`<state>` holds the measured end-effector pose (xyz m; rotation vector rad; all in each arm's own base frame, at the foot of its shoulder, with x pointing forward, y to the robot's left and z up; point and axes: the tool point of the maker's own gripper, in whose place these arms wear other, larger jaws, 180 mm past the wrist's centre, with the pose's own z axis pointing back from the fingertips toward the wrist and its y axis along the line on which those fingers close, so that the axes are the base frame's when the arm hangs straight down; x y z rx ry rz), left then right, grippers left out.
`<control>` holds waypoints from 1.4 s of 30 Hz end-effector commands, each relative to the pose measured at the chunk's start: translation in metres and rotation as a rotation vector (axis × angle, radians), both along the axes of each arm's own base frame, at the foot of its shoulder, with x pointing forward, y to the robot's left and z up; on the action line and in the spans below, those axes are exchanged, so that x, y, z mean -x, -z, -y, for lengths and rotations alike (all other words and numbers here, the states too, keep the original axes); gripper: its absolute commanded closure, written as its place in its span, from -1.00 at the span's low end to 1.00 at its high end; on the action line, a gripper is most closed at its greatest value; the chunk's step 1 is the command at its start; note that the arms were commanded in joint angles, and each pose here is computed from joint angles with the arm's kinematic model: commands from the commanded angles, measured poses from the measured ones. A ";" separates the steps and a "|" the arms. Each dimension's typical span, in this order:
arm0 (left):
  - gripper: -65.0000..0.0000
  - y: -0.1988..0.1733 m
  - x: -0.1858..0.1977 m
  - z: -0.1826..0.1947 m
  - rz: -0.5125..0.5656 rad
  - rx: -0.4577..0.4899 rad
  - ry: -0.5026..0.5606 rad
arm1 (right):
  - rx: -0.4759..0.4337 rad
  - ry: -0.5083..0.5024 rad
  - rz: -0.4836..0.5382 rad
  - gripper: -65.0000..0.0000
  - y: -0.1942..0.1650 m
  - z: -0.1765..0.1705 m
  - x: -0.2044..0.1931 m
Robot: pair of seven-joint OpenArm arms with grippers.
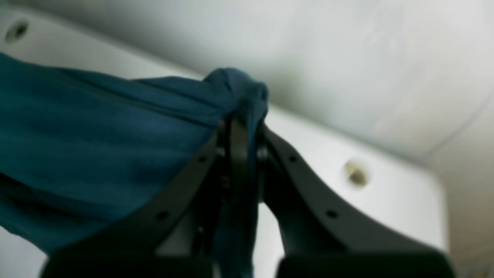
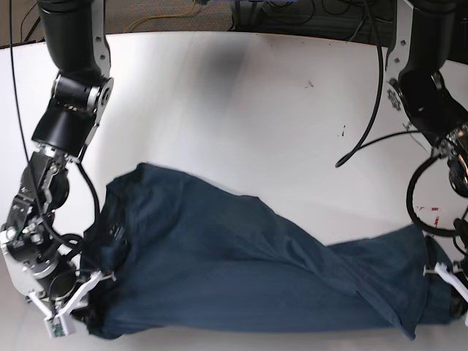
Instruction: Layout the t-shirt on the table in an organized manner, then fold the t-shirt properly
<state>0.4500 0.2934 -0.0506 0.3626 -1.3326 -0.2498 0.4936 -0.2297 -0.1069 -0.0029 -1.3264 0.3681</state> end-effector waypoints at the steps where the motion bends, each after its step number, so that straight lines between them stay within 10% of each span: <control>1: 1.00 -0.062 0.002 -0.003 0.135 -0.034 -0.012 | 0.034 0.031 0.130 1.00 -0.062 0.017 -0.003; 12: 1.00 -0.160 0.016 -0.009 0.334 -0.073 -0.033 | 0.091 0.110 0.278 1.00 -0.161 0.052 0.006; 42: 1.00 -0.158 0.013 -0.005 0.324 -0.087 -0.023 | 0.111 0.138 0.270 1.00 -0.166 0.064 0.010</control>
